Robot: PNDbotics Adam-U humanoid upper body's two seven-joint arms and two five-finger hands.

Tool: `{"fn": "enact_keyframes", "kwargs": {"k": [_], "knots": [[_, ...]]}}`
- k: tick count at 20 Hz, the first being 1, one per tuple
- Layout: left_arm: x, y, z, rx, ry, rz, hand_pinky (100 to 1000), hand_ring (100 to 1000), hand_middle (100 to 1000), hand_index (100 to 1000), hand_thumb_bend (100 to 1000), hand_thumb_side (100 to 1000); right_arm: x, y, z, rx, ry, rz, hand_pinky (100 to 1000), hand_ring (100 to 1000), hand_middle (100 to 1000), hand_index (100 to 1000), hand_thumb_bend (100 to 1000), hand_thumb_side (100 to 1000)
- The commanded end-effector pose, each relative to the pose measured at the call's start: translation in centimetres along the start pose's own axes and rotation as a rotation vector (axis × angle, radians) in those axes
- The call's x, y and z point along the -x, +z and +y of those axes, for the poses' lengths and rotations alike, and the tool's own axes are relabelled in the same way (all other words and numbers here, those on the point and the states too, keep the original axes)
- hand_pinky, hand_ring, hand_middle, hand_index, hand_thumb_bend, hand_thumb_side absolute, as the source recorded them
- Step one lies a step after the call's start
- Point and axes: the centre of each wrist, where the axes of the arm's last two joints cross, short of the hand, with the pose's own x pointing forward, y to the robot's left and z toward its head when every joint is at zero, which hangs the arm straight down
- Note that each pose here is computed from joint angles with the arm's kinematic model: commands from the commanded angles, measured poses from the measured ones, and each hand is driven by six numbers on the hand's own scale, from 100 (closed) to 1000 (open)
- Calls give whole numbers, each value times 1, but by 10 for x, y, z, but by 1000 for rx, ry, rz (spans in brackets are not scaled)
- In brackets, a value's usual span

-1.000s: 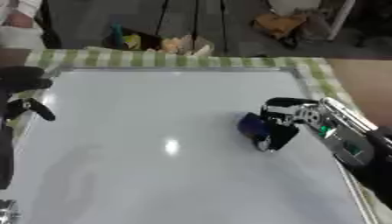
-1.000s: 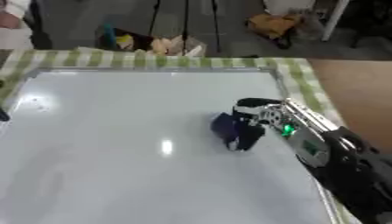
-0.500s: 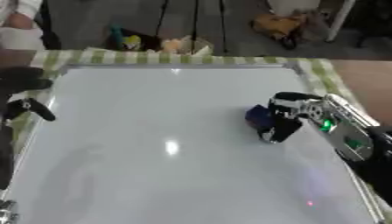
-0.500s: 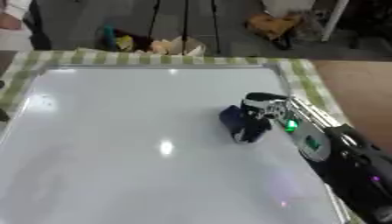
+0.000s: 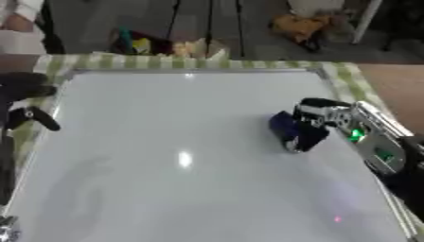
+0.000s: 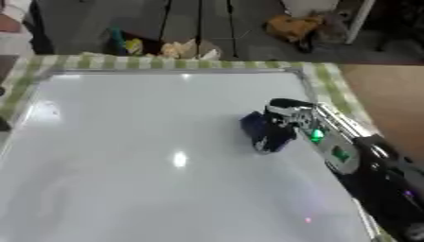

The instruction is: Wipe the whiteboard clean with a brush.

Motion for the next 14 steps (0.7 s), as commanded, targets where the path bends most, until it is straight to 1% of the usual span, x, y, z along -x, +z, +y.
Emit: {"fn": "enact_keyframes", "kwargs": {"k": [1, 6, 14], "knots": [[-6, -4, 1, 9, -5, -29, 395, 690, 683, 657, 100, 936, 17, -2, -4, 3, -11, 79, 236, 408, 214, 100, 100, 173], [-6, -4, 1, 13, -6, -28, 395, 690, 683, 657, 100, 937, 18, -3, -10, 11, -31, 99, 233, 408, 214, 100, 100, 176], [-5, -3, 1, 20, -8, -27, 394, 691, 684, 657, 100, 936, 18, -6, -25, 24, -56, 124, 226, 402, 209, 100, 100, 181]]}}
